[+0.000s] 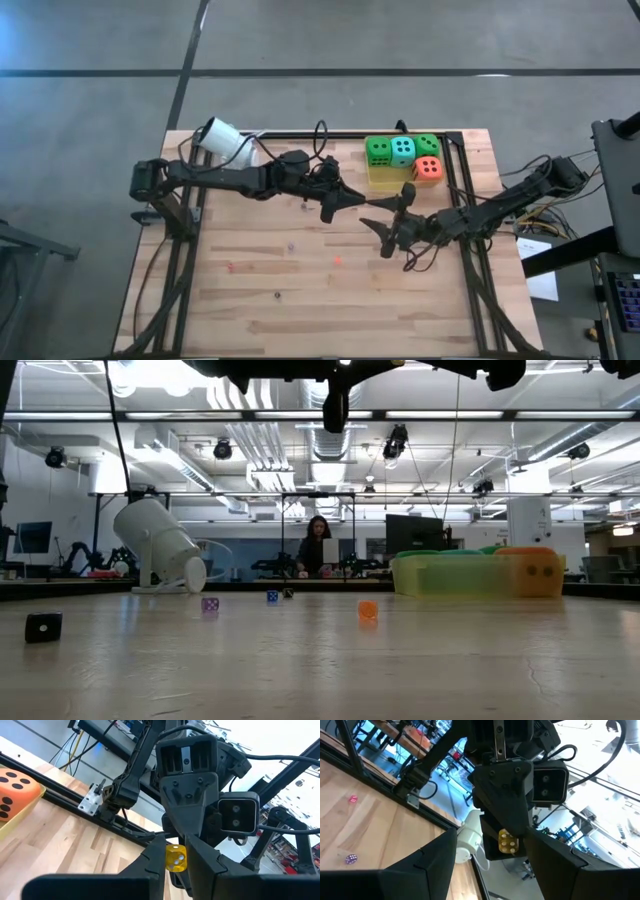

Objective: Pick & Place Dice
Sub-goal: Put the small yellow dice into the yellow bin

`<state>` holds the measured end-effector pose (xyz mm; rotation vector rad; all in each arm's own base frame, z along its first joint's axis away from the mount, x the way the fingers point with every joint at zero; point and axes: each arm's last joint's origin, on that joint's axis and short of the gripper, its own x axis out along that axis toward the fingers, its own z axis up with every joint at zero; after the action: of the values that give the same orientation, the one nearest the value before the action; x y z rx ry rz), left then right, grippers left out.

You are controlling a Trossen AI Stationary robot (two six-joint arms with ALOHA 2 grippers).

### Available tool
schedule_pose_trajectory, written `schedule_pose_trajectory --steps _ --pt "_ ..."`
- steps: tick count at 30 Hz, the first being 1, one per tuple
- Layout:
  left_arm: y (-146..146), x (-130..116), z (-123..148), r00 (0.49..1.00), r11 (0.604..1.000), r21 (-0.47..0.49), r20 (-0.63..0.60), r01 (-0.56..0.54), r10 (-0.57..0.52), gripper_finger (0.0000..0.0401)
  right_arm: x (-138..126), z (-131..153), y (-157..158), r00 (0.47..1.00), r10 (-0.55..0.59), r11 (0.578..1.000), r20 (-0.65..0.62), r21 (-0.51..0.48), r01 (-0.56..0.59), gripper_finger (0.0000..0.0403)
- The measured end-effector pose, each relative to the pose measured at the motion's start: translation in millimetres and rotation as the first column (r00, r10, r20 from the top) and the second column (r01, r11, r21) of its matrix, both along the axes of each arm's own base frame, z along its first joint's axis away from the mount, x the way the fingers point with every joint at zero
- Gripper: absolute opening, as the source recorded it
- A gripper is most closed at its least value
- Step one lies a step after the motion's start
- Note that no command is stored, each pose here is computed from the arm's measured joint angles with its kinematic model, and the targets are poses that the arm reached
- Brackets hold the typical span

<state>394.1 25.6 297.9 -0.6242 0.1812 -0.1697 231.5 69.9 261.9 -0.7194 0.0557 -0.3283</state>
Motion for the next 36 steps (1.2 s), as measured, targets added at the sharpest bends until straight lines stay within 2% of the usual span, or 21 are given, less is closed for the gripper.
schedule_pose_trajectory --steps 18,36 --pt "-3.3 -0.5 -4.5 0.999 1.000 0.014 -0.044 0.001 0.000 0.0058 -0.3 0.5 -2.0 0.999 -0.034 0.999 -0.004 -0.014 0.034 0.0228" --pt "-6.1 -0.2 -3.3 0.999 1.000 0.022 -0.032 0.003 -0.002 0.0058 -0.1 0.1 -1.4 1.000 -0.026 1.000 -0.006 -0.015 0.026 0.0228"
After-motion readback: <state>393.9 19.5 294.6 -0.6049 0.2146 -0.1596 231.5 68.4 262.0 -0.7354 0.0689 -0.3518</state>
